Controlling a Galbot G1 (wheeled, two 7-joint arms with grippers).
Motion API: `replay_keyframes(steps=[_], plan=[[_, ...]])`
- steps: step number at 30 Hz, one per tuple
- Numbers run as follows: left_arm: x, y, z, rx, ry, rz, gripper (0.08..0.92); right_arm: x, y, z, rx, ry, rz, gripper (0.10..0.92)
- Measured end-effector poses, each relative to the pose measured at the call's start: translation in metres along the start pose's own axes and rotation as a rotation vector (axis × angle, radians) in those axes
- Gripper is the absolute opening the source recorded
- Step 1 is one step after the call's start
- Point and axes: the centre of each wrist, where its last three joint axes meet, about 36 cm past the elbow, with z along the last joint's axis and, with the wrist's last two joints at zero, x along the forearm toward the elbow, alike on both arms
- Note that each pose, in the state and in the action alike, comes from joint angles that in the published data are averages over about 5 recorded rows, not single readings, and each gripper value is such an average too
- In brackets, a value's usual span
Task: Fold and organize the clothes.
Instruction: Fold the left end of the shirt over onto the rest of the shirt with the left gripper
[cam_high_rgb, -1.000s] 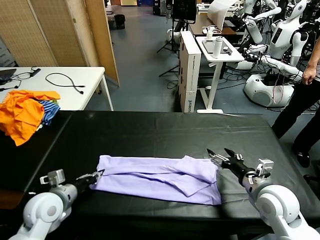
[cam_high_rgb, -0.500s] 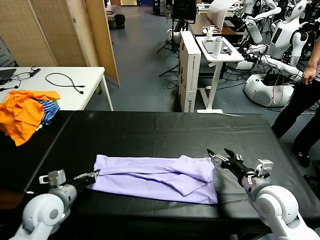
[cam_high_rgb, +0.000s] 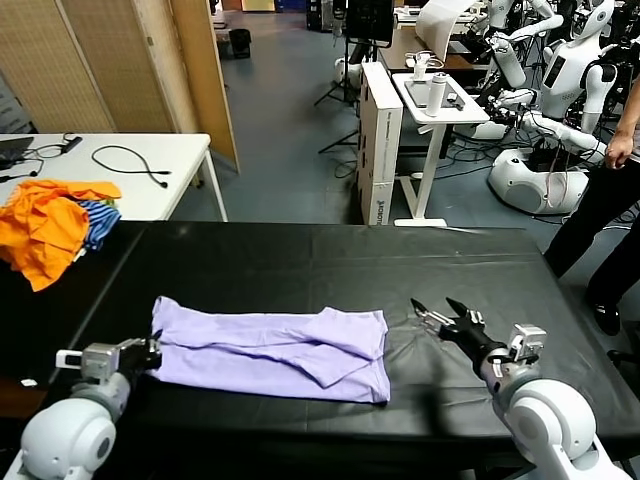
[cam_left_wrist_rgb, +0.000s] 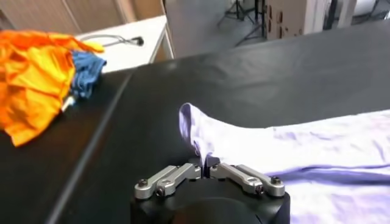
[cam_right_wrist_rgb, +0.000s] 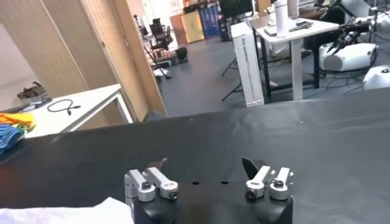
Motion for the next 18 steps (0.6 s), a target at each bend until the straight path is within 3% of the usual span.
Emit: replay_keyframes(steps=[10, 18], plan=[[0.004, -0.044, -0.015, 0.324, 0.024, 0.350, 0.182, 0.033, 0.008, 0.017, -0.015, -0.204, -0.134, 0.907], [-0.004, -0.076, -0.010, 0.393, 0.070, 0.527, 0.182, 0.060, 0.022, 0.038, -0.008, -0.336, -0.188, 0.907]])
